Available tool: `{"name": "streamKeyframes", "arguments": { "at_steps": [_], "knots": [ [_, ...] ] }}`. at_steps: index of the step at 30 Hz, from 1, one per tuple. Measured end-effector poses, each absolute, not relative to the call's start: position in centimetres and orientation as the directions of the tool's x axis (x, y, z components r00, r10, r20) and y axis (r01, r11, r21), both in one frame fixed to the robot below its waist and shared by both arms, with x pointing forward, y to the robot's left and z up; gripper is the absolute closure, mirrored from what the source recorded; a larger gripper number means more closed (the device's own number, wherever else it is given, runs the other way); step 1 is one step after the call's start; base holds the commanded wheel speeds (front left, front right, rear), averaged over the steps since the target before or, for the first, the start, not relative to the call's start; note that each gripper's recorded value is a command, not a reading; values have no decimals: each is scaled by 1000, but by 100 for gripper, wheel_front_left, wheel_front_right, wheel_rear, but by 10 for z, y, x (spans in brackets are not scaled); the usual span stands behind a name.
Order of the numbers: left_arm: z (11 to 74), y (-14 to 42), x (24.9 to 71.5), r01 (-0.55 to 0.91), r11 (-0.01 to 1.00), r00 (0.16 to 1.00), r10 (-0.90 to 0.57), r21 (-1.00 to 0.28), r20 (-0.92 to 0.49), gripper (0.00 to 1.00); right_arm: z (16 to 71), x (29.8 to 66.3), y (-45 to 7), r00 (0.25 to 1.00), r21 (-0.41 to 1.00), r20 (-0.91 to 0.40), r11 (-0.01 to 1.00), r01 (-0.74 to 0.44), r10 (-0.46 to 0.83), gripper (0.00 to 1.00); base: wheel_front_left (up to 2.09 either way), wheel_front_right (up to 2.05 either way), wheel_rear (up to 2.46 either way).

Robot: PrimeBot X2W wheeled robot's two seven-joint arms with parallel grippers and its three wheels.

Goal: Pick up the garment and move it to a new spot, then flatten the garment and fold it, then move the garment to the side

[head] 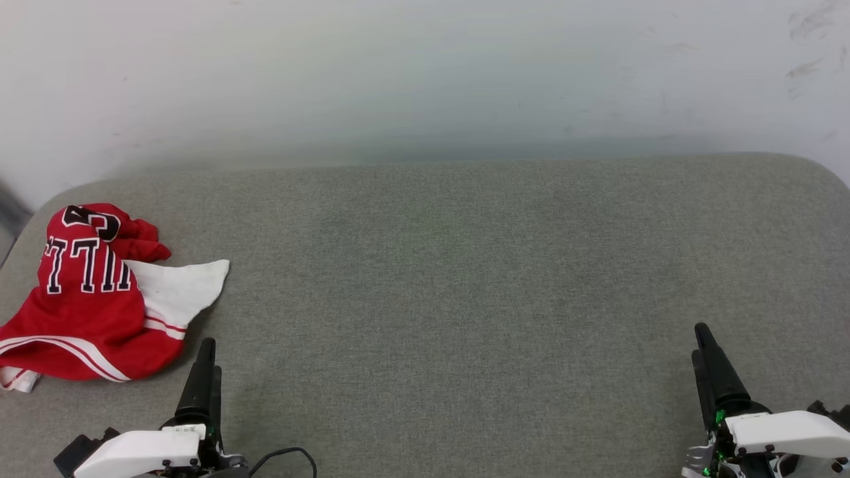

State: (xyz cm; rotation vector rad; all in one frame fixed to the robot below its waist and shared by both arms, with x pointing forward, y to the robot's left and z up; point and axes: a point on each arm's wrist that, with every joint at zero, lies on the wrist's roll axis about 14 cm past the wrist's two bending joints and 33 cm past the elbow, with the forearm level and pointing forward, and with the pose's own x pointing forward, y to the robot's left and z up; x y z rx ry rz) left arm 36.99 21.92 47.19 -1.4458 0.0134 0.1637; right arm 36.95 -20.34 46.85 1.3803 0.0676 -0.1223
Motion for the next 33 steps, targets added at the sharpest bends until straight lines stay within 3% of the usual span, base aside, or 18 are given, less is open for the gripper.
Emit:
{"name": "streamKeyframes", "arguments": {
  "at_steps": [10,21,33],
  "knots": [
    [483,243,369,-118,265,980,185,-957,-70,0,487,374,-213,995,901,-59,424,88,-80,0,0,0,0],
    [512,254,373,-93,455,974,228,-885,15,0,524,382,-199,998,715,60,698,-22,-30,0,0,0,0],
    [547,205,379,-1,767,989,97,-641,114,0,543,384,-179,991,486,126,869,-94,37,0,0,0,0]
  ]
}}
